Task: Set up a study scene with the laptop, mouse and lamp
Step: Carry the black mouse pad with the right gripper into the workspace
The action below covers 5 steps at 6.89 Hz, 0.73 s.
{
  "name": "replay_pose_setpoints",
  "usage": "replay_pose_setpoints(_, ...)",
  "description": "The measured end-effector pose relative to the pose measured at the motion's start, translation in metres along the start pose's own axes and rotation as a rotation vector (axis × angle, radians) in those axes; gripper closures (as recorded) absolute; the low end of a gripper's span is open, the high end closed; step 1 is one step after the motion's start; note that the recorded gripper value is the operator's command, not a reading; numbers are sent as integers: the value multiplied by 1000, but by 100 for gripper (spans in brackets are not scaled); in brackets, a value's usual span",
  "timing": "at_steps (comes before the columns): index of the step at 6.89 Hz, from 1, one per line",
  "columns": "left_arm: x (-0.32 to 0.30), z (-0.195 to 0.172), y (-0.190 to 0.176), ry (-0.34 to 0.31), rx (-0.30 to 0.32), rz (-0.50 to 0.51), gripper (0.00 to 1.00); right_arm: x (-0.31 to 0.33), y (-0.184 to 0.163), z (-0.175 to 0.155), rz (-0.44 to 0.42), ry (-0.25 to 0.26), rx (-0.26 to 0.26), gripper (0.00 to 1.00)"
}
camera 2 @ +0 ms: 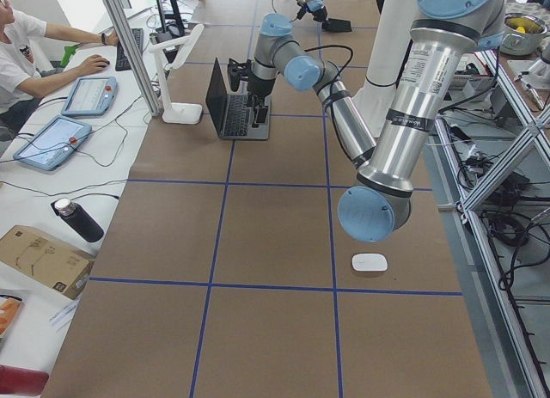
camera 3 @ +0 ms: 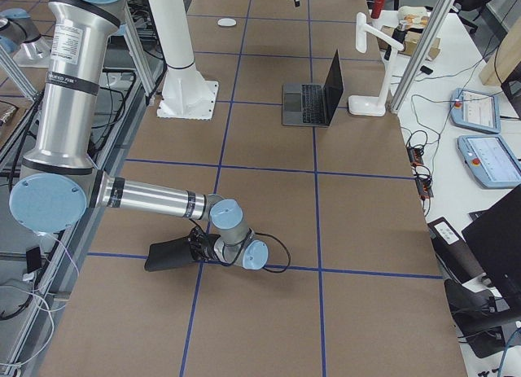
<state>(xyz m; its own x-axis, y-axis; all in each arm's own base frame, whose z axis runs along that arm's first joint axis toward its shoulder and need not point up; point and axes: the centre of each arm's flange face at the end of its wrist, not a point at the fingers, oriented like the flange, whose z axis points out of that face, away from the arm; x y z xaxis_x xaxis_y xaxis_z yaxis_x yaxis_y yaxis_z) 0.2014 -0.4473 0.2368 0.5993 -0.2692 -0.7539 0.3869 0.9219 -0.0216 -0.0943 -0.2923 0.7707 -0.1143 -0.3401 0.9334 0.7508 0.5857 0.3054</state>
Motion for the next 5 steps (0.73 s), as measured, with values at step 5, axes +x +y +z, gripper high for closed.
replay_pose_setpoints(5, -1, 4, -1, -8, -6, -13, 1, -77, -105, -152, 97, 48, 125, 100)
